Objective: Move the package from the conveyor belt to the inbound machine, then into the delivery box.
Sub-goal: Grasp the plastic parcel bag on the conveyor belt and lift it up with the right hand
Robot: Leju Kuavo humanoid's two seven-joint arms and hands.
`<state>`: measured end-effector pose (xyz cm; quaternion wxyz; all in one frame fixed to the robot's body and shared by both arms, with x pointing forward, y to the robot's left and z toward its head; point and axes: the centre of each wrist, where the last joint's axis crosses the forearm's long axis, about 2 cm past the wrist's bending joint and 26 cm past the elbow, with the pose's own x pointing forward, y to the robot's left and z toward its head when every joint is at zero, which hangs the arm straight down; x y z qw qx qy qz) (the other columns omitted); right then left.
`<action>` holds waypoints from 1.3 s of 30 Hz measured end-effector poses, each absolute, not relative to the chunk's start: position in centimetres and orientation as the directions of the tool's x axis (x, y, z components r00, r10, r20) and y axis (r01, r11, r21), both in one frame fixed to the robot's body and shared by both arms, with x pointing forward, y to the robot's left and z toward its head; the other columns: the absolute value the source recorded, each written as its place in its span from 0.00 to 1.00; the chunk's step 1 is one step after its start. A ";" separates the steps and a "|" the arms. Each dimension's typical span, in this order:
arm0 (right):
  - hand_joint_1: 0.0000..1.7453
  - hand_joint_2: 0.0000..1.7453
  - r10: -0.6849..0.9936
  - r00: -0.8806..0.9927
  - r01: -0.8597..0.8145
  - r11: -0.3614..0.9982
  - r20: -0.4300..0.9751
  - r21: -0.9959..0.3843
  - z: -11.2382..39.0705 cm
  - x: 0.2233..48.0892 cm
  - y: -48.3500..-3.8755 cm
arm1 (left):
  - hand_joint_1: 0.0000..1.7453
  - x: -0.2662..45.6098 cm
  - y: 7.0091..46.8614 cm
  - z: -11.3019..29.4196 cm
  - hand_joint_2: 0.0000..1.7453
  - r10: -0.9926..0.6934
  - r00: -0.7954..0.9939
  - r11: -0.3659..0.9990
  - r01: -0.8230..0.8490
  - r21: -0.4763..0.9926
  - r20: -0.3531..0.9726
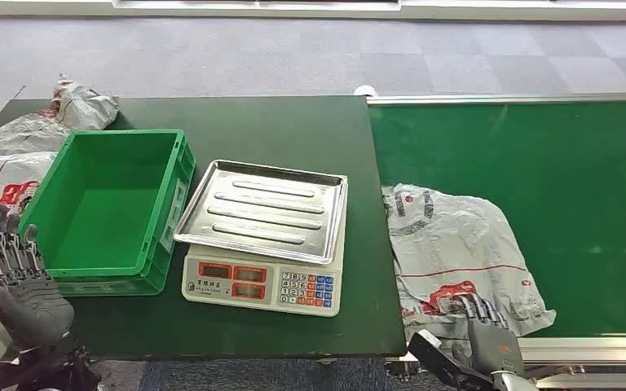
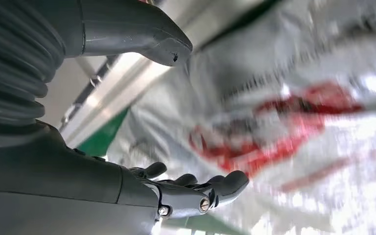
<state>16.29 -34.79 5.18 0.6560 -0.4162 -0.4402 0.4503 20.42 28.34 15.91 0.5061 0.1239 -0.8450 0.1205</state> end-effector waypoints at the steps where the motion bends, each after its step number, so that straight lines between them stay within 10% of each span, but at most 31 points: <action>1: 0.00 1.00 0.963 0.191 -0.203 0.229 0.191 -0.952 5.5 16.6 -34.7 | 0.00 20.4 28.3 15.9 0.00 -0.087 -0.457 0.940 -0.332 -0.079 0.885; 12: 0.00 1.00 0.995 0.045 0.050 0.089 0.092 -0.995 12.1 25.3 -35.7 | 0.00 19.9 28.2 15.6 0.00 -0.082 -0.454 0.942 -0.326 -0.080 0.887; 26: 0.00 1.00 0.989 0.099 -0.057 0.115 0.109 -0.992 10.0 26.9 -36.4 | 0.00 20.3 27.9 15.2 0.00 -0.074 -0.437 0.947 -0.312 -0.074 0.896; 39: 0.00 1.00 0.717 0.140 -0.443 0.662 0.683 -0.604 4.8 29.8 -34.0 | 0.00 21.3 26.6 15.1 0.00 -0.027 -0.404 0.965 -0.248 -0.081 0.914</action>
